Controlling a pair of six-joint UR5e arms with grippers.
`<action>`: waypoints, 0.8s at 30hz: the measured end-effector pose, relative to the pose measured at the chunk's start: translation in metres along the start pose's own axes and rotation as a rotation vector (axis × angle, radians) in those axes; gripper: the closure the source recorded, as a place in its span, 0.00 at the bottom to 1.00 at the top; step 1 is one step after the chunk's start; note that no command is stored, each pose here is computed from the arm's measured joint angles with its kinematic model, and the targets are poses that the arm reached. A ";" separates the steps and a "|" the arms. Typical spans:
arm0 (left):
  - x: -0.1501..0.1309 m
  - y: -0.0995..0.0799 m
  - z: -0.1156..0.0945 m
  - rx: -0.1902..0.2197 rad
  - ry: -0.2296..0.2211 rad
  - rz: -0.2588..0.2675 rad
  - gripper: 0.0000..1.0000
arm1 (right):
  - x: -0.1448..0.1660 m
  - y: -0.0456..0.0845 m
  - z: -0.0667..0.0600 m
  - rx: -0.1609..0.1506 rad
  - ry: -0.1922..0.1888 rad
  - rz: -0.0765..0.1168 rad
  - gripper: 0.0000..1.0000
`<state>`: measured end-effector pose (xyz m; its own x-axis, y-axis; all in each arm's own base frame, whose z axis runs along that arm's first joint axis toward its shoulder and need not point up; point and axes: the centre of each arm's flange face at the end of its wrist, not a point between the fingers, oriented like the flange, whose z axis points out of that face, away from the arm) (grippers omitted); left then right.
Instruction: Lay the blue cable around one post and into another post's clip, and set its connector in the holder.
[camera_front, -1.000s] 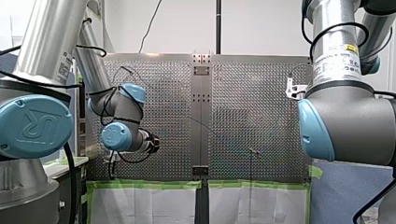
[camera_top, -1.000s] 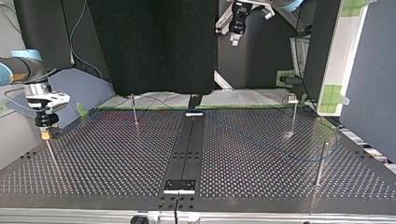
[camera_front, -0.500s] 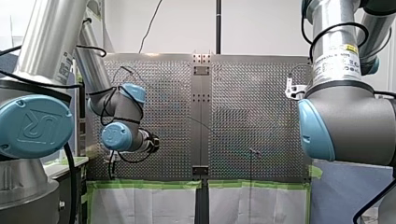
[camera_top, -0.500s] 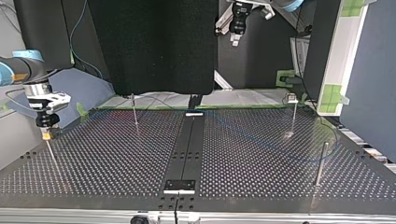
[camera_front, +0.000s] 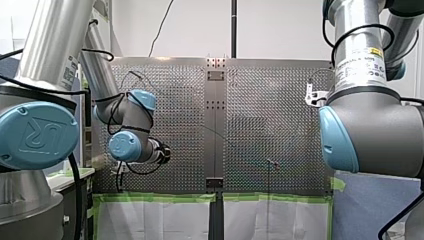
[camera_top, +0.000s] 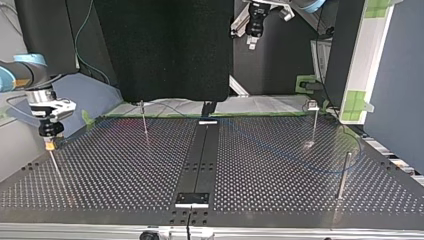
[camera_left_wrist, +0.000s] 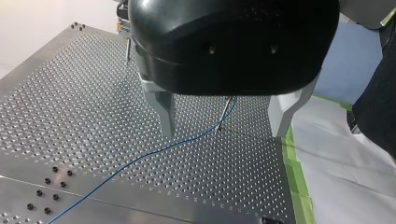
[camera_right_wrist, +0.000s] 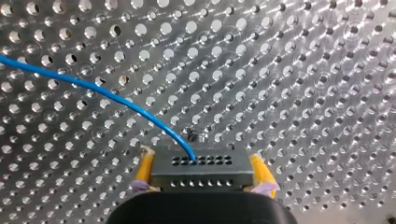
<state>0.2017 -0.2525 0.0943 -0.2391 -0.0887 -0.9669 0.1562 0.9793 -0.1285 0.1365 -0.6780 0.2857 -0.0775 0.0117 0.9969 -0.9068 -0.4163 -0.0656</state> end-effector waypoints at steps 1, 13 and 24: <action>0.000 0.000 0.000 0.000 0.000 0.000 0.00 | 0.000 0.000 0.000 0.000 0.000 0.001 0.21; 0.000 0.000 0.000 0.000 0.002 0.001 0.00 | -0.001 0.000 0.000 -0.001 -0.003 0.004 0.16; 0.000 0.000 0.000 -0.001 0.002 0.001 0.00 | -0.002 0.002 -0.001 -0.016 -0.011 0.009 0.00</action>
<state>0.2014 -0.2522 0.0940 -0.2409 -0.0876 -0.9666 0.1556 0.9795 -0.1276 0.1340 -0.6776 0.2837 -0.0808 -0.0019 0.9967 -0.9127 -0.4017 -0.0748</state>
